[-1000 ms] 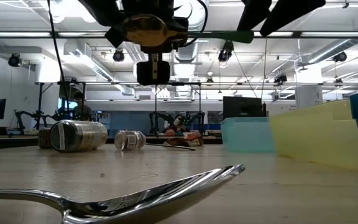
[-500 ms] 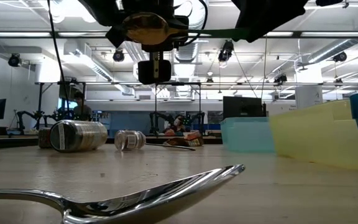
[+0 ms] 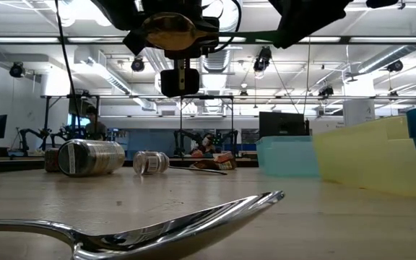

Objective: Pick & Place Food Item
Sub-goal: Put the green spoon into the yellow bin

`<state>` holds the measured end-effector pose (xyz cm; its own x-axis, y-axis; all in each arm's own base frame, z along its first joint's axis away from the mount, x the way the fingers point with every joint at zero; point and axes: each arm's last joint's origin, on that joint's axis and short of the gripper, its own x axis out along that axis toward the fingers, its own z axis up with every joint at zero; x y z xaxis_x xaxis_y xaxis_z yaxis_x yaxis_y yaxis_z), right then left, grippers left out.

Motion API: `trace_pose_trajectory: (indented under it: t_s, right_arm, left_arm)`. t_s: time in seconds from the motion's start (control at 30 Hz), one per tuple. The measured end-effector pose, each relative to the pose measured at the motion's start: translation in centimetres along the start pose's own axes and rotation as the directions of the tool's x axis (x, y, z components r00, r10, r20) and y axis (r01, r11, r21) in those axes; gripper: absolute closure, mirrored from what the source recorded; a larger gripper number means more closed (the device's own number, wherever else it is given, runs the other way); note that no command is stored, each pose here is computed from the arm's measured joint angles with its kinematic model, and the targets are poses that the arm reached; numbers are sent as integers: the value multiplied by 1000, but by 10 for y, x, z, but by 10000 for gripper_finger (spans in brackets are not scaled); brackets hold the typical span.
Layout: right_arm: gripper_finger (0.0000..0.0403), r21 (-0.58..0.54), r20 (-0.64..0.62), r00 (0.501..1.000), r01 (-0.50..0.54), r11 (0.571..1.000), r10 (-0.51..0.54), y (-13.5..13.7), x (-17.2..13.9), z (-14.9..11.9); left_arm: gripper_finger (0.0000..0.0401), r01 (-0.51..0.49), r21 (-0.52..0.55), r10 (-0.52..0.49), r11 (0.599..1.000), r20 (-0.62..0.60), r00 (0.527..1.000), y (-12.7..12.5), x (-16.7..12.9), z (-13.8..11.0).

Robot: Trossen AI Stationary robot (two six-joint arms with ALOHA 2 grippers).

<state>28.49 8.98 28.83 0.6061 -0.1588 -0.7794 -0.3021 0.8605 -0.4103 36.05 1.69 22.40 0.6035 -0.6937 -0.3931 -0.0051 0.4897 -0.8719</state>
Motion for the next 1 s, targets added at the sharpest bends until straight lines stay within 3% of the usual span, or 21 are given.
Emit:
trace_pose_trajectory:
  t_s: [0.17, 0.33, 0.7, 1.0]
  right_arm:
    - [388, -3, 6, 1000, -12, 1000, 12, 0, -1, 1]
    - [391, 39, 9, 999, -48, 998, 48, 1, 0, 1]
    - [392, 154, 6, 998, -56, 986, 55, 1, -1, 0]
    - [393, 225, -52, 994, -82, 971, 96, 3, -2, -7]
  left_arm:
    - [396, 2, 0, -2, 1000, -1, 1000, 0, 0, 0]
    - [384, -9, -4, 9, 1000, 11, 1000, 1, -2, 1]
    - [310, 11, 1, -11, 1000, 48, 999, 0, -4, 6]
    - [304, 70, 43, -75, 997, 131, 988, -9, -14, 18]
